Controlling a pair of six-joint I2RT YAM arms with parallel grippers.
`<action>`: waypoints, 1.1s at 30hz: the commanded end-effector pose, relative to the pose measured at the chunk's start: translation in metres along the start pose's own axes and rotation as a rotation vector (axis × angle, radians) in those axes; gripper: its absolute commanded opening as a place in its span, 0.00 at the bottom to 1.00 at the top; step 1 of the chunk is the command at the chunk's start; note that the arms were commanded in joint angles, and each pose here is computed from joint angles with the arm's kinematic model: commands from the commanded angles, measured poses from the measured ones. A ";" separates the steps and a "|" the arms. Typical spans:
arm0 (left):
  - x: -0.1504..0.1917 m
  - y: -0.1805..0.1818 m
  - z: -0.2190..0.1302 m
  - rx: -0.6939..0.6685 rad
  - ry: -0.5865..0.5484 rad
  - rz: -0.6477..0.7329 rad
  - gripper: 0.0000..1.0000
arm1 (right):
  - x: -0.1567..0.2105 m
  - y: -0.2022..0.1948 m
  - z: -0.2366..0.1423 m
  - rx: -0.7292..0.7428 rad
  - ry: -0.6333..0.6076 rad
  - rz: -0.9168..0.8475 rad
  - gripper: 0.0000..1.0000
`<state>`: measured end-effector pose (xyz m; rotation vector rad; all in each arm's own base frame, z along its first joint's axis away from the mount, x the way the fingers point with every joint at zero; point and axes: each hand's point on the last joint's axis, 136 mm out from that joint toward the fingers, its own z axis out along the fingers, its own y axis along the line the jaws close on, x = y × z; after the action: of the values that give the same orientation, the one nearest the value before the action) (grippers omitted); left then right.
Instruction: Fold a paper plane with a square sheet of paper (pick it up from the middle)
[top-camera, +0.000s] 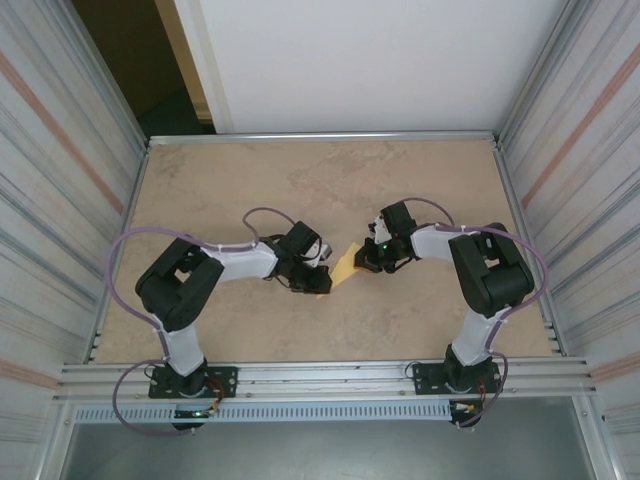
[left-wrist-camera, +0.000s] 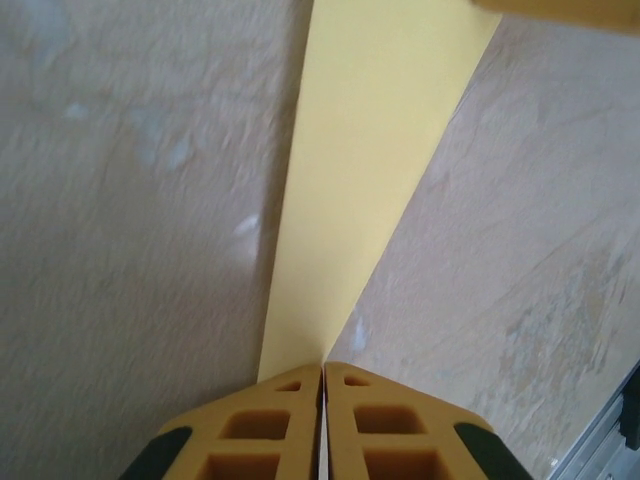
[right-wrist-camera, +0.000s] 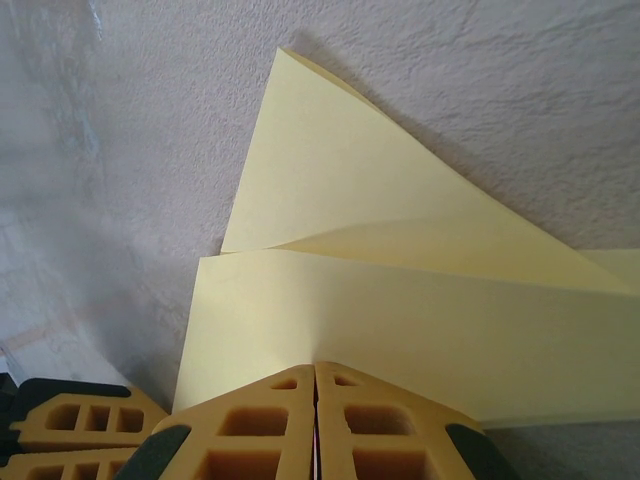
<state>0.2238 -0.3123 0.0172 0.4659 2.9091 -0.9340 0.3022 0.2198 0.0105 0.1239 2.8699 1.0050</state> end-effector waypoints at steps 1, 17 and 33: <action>0.050 0.036 -0.007 -0.124 0.128 -0.104 0.11 | 0.022 -0.068 0.011 0.240 0.057 0.082 0.08; -0.018 -0.026 -0.061 0.041 -0.155 0.004 0.12 | 0.027 -0.025 0.011 0.127 0.067 -0.013 0.08; -0.038 -0.006 0.003 -0.042 -0.040 -0.056 0.08 | 0.015 0.012 0.001 0.058 0.018 -0.059 0.08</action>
<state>0.2570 -0.3297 0.0251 0.3704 2.8894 -0.9132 0.2940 0.2373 0.0146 0.0073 2.8648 0.9846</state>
